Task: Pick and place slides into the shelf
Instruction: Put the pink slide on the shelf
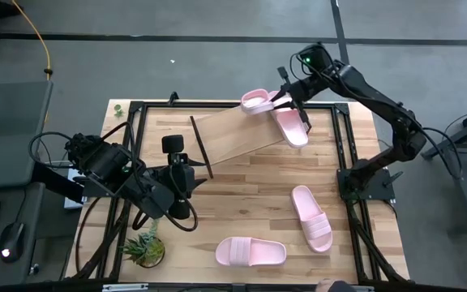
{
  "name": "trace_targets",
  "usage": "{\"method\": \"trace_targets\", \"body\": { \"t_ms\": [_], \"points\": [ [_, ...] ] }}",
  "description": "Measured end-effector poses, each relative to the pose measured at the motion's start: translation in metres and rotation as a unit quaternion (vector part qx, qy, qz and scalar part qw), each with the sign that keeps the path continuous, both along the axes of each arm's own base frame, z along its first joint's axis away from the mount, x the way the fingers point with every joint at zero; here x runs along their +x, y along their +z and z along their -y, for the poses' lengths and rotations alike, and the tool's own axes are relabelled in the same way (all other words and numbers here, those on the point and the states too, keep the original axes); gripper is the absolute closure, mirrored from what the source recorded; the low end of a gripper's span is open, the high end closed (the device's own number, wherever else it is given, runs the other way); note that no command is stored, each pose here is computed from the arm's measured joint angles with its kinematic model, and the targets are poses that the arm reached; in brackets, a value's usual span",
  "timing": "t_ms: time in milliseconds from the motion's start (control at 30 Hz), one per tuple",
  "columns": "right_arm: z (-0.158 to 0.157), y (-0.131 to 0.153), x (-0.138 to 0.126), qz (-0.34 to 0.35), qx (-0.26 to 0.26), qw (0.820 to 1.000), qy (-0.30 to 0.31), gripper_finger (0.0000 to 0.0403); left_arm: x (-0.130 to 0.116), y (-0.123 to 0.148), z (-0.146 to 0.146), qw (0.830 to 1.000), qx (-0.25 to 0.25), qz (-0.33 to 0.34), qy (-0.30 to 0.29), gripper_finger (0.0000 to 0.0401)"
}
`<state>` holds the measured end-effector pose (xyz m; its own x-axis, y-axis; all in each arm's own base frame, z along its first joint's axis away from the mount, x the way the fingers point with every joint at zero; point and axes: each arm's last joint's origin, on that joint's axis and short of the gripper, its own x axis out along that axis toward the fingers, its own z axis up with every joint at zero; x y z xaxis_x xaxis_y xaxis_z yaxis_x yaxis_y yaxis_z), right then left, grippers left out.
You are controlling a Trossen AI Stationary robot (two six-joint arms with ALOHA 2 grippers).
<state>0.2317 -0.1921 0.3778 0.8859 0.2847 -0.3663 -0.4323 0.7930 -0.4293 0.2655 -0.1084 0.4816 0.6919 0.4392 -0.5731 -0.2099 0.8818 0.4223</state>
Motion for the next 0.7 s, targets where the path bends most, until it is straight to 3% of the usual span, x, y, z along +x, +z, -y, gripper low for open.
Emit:
{"method": "trace_targets", "body": {
  "t_ms": [433, 700],
  "points": [
    [0.015, -0.024, 0.01, -0.03, 0.04, 0.999, 0.012, 0.0357, 0.0, 0.0, 0.0, 1.0, 0.0, 0.0, 0.0, 0.0245],
    [0.011, -0.033, 0.003, -0.081, 0.086, 0.993, 0.007, 0.0355, 0.0, 0.0, 0.0, 1.0, 0.0, -0.001, 0.0, 0.0245]
  ]
}}
